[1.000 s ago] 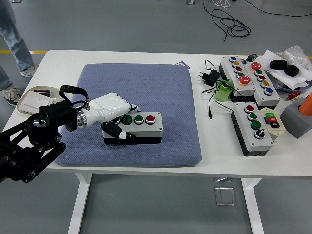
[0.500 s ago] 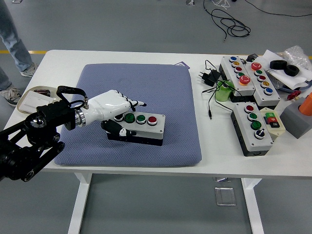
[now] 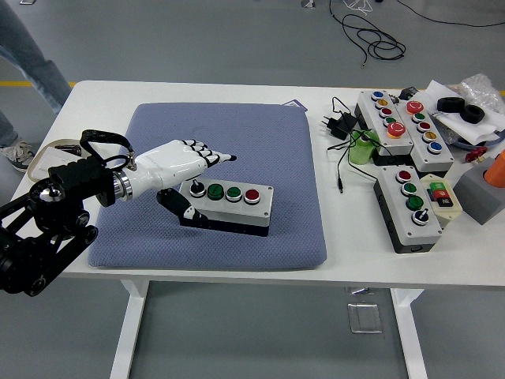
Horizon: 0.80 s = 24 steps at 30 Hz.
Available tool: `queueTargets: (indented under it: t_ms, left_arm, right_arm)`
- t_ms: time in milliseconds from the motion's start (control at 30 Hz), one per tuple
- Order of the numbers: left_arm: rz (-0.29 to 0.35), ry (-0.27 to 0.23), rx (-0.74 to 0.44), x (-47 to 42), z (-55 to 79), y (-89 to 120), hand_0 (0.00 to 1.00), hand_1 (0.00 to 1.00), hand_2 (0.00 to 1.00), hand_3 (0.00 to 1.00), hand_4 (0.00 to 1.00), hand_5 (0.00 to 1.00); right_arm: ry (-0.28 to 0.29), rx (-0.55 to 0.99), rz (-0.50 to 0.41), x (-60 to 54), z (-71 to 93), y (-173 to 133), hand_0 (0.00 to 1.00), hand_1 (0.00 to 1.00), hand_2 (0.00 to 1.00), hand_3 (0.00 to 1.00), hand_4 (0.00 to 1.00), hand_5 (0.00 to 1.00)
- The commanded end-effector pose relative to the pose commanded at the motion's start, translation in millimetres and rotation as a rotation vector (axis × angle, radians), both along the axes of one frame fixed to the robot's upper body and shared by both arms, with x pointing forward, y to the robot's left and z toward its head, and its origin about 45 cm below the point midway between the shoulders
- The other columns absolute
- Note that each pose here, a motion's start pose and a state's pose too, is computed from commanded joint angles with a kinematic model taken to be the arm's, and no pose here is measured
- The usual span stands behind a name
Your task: Pick up the button,place it on the desk,press the button,press the button
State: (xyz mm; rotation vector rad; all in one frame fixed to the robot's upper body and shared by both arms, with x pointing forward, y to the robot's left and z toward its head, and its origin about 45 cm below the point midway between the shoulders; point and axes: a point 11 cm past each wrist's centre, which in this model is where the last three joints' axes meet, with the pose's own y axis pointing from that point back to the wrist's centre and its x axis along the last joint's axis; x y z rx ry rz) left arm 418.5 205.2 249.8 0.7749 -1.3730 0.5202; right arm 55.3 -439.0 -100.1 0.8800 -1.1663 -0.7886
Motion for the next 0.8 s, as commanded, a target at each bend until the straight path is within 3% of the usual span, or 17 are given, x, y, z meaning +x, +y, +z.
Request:
queueTargets:
  t_ms: [167, 200, 300, 367, 400, 500, 567, 600, 667, 767, 800]
  left_arm:
    - [0.038, -0.149, -0.116, -10.5, 48.9, -4.2, 0.942, 0.946, 0.998, 0.998, 0.998, 0.455]
    - [0.035, -0.164, -0.126, -12.6, 54.0, -6.7, 0.408, 0.440, 0.501, 0.998, 0.894, 0.459]
    - [0.078, -0.248, -0.176, -21.0, 71.8, -11.3, 0.408, 0.440, 0.501, 0.998, 0.894, 0.459]
    - [0.099, -0.268, -0.190, -24.8, 77.7, -13.6, 0.408, 0.440, 0.501, 0.998, 0.894, 0.459]
    - [0.102, -0.272, -0.193, -25.8, 79.1, -14.3, 0.074, 0.061, 0.120, 0.718, 0.907, 0.955]
    - [0.106, -0.250, -0.187, -32.7, 79.2, -21.3, 0.074, 0.061, 0.120, 0.718, 0.907, 0.955]
    - [0.109, -0.190, -0.217, -34.4, 75.2, -23.9, 0.074, 0.061, 0.120, 0.718, 0.907, 0.955]
    - [0.113, -0.164, -0.225, -34.8, 73.2, -24.5, 0.027, 0.002, 0.034, 0.667, 0.795, 0.998]
    - [0.121, -0.098, -0.235, -35.4, 67.2, -25.8, 0.027, 0.002, 0.034, 0.667, 0.795, 0.998]
    - [0.142, 0.048, -0.210, -36.9, 47.2, -28.5, 0.027, 0.002, 0.034, 0.667, 0.795, 0.998]
    - [0.143, 0.062, -0.205, -37.3, 44.9, -28.9, 0.025, 0.002, 0.025, 0.674, 0.711, 0.998]
  right_arm:
    - [0.000, -0.001, -0.001, -0.4, 0.1, -0.4, 0.632, 0.549, 0.624, 0.569, 0.311, 0.250]
    - [0.000, -0.001, -0.002, -0.4, 0.1, -0.4, 0.633, 0.550, 0.624, 0.569, 0.311, 0.250]
    - [0.000, 0.000, -0.002, -0.5, 0.0, -0.1, 0.633, 0.550, 0.624, 0.569, 0.311, 0.250]
    - [0.000, 0.000, -0.001, -0.2, -0.1, 0.1, 0.633, 0.550, 0.624, 0.569, 0.311, 0.250]
    - [0.000, 0.000, -0.001, -0.2, -0.1, 0.1, 0.632, 0.549, 0.624, 0.569, 0.312, 0.250]
    - [-0.001, 0.000, -0.003, 0.1, -0.1, 0.2, 0.632, 0.549, 0.624, 0.569, 0.312, 0.250]
    - [-0.002, 0.000, -0.003, 0.2, 0.0, 0.2, 0.632, 0.549, 0.624, 0.569, 0.312, 0.250]
    - [-0.002, 0.000, -0.003, 0.3, 0.0, 0.2, 0.633, 0.549, 0.624, 0.569, 0.312, 0.248]
    - [-0.002, 0.000, -0.003, 0.3, 0.0, 0.2, 0.633, 0.549, 0.624, 0.569, 0.312, 0.248]
    - [-0.003, -0.001, -0.002, 0.6, 0.1, 0.0, 0.633, 0.549, 0.624, 0.569, 0.312, 0.248]
    - [-0.003, -0.001, -0.002, 0.7, 0.1, 0.0, 0.633, 0.549, 0.623, 0.569, 0.313, 0.248]
